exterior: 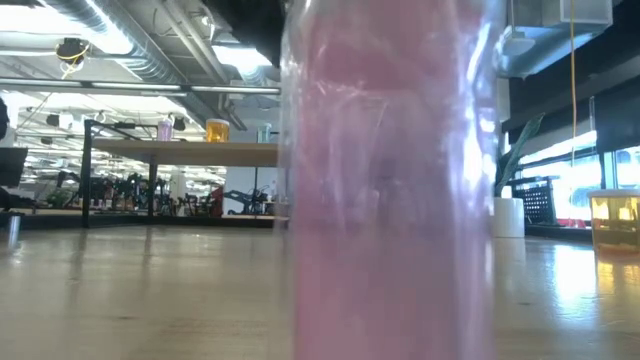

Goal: Pick and place medicine bottles onto shelf by color
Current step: Put the bottom yellow pill bottle on the shelf aligned with the other yellow pill bottle

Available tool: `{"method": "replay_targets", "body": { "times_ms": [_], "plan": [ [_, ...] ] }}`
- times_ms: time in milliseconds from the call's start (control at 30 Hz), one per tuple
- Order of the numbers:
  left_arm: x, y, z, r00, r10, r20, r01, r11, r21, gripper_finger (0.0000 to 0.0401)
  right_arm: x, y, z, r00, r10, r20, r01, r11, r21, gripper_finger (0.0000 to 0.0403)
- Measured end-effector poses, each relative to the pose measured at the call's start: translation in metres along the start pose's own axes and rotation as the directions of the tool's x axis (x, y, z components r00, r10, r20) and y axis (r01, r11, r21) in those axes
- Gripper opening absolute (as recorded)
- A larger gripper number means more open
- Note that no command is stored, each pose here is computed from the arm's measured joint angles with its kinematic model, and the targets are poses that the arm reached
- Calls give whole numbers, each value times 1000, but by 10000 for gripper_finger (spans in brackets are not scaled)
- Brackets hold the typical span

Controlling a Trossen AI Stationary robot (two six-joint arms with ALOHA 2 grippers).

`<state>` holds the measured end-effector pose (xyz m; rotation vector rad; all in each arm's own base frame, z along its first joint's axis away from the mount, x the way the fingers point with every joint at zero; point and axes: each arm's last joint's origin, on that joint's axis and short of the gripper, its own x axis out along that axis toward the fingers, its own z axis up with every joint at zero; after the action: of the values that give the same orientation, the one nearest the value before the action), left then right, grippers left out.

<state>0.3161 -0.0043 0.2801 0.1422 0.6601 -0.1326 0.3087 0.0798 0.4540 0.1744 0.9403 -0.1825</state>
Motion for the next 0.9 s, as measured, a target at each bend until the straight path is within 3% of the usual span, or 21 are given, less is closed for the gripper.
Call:
{"method": "replay_targets", "body": {
  "times_ms": [333,667,900],
  "plan": [
    [46,-2,-16,996,-20,-84,19,1000,-11,0,0,0,0,1000,0,1,0,1000,7,179],
    [40,-2,-14,996,-20,-86,19,1000,-14,0,0,4,9,995,36,92,-40,998,39,179],
    [16,-3,-16,989,-7,-147,2,999,-35,0,26,7,7,1000,-17,-23,16,999,-36,179]
  ]
}}
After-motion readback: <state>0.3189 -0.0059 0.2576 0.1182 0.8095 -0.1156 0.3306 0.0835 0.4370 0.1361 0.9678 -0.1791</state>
